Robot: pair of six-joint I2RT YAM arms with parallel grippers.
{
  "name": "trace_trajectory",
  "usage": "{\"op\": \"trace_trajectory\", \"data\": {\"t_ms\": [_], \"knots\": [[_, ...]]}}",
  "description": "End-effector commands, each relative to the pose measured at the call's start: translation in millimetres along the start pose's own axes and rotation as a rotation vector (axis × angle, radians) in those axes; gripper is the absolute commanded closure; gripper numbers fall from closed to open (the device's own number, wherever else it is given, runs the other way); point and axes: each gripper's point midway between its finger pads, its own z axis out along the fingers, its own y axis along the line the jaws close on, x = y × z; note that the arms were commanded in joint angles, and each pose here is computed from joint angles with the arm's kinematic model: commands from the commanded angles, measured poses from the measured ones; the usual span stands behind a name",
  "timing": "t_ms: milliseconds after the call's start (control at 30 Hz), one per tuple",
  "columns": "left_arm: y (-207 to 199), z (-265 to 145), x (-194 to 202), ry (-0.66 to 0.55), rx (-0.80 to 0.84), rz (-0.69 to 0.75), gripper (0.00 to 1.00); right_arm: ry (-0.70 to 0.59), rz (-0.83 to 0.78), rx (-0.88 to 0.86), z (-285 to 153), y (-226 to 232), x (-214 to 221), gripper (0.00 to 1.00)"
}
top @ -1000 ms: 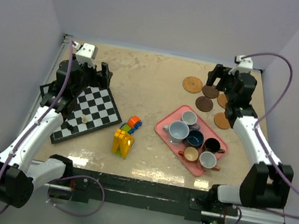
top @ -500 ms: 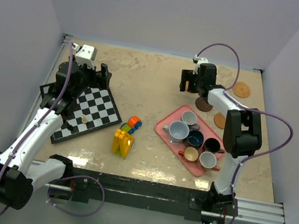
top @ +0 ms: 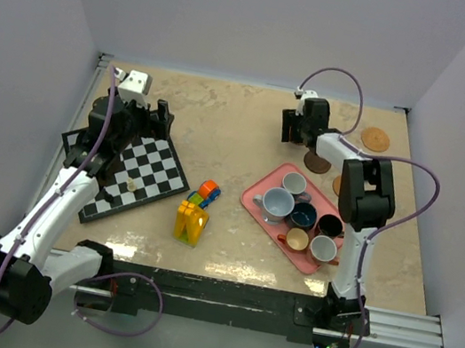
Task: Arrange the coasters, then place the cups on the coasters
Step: Move the coaster to the center of the board.
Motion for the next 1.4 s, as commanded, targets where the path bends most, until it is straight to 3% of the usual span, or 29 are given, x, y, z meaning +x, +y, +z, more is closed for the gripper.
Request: {"op": "trace_trajectory", "data": {"t_ms": [0, 333, 733, 1367], "knots": [[-4, 2, -13, -0.050, 0.017, 0.009, 0.03, -0.038, -0.016, 0.057, 7, -10, -13, 0.33], [-3, 1, -13, -0.054, 0.014, 0.008, 0.03, 0.024, -0.013, 0.020, 29, -7, 7, 0.49], [-2, 3, -10, -0.043, 0.007, 0.000, 0.03, 0.135, -0.088, -0.120, 34, 29, 29, 0.51], [0, 1, -13, -0.054, -0.007, -0.004, 0.03, 0.120, -0.093, -0.387, 26, 197, 25, 0.51]]}}
